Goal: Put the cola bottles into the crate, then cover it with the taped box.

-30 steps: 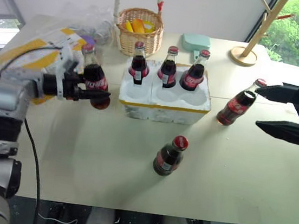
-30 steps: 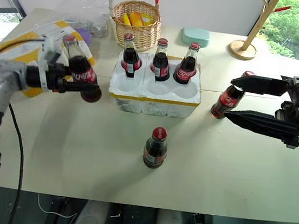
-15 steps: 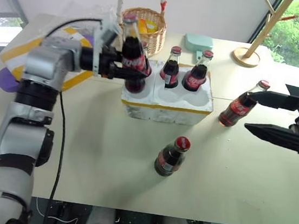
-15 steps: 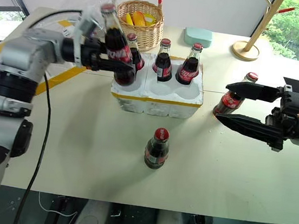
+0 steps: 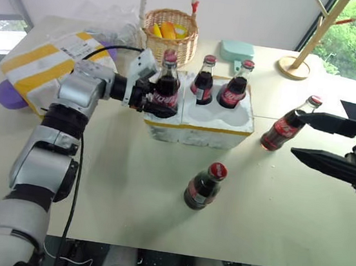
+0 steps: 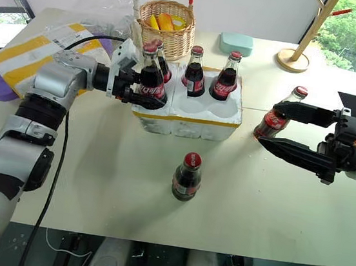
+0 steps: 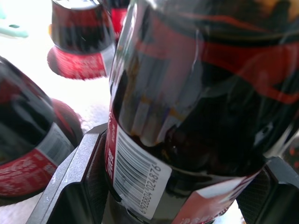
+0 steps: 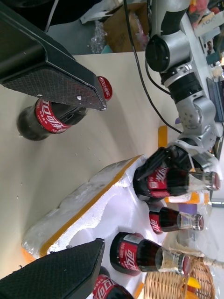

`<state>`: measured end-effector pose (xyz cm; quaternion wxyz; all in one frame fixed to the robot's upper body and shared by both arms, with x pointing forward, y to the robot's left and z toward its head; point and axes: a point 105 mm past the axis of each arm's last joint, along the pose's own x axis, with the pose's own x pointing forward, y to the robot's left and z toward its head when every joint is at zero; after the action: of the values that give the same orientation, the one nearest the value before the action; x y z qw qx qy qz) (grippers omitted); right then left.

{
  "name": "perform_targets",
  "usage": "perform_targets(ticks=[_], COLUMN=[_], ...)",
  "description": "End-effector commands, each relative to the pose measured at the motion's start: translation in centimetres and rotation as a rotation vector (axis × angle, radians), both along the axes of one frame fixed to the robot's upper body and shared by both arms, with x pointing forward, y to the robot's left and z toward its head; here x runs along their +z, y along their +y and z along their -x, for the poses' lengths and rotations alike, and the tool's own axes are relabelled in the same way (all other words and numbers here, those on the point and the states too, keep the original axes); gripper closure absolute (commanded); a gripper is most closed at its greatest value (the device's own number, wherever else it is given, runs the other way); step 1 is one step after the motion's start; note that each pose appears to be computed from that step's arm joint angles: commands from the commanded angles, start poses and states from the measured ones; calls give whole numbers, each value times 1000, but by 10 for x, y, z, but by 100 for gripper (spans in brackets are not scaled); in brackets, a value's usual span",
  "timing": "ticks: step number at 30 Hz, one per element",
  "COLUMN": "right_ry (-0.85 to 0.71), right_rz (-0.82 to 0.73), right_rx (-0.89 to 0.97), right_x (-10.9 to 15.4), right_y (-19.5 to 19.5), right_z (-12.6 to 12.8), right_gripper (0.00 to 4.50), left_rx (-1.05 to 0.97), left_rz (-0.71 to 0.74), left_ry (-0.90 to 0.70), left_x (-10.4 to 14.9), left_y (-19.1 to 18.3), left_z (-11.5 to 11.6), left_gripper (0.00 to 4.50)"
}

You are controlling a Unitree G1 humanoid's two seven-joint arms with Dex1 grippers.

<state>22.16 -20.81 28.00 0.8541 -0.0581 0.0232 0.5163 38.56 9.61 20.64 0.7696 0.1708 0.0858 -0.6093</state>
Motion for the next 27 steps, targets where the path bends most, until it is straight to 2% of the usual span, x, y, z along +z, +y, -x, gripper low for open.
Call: perform_targets(ticks=[1,4,5,6,7,11,15,18,22,24,27], right_ry=[-49,-46,-46,-46,-47,-45,-41,-23,46,70,106], right_rz=[10,7,7,7,7,20,64,80,85,103,129], right_rx=[7,12,12,10,8,-19,-63,-85,-113,-106,-70], right_x=[4,3,3,3,3,-1,-11,-21,-40,-51,-71], right_y=[3,4,4,4,3,0,-7,-11,-16,-14,-4], right_z=[2,1,0,-1,-2,-8,-11,-10,-8,-4,3], right_gripper=[0,0,0,0,0,0,0,0,0,0,0], left_rx=[7,66,79,92,105,145,156,147,48,1,-66], left_rz=[-34,-20,-9,0,7,62,127,163,201,189,110], left_ry=[-40,-32,-30,-33,-36,-31,-24,-26,25,67,139], left_x=[-5,-11,-10,-9,-8,0,19,42,71,73,59], left_y=[3,7,7,9,10,21,40,59,72,75,76], left_z=[-1,-8,-9,-10,-11,-11,1,21,71,94,128], left_gripper=[165,165,62,22,2,2,2,2,2,2,2])
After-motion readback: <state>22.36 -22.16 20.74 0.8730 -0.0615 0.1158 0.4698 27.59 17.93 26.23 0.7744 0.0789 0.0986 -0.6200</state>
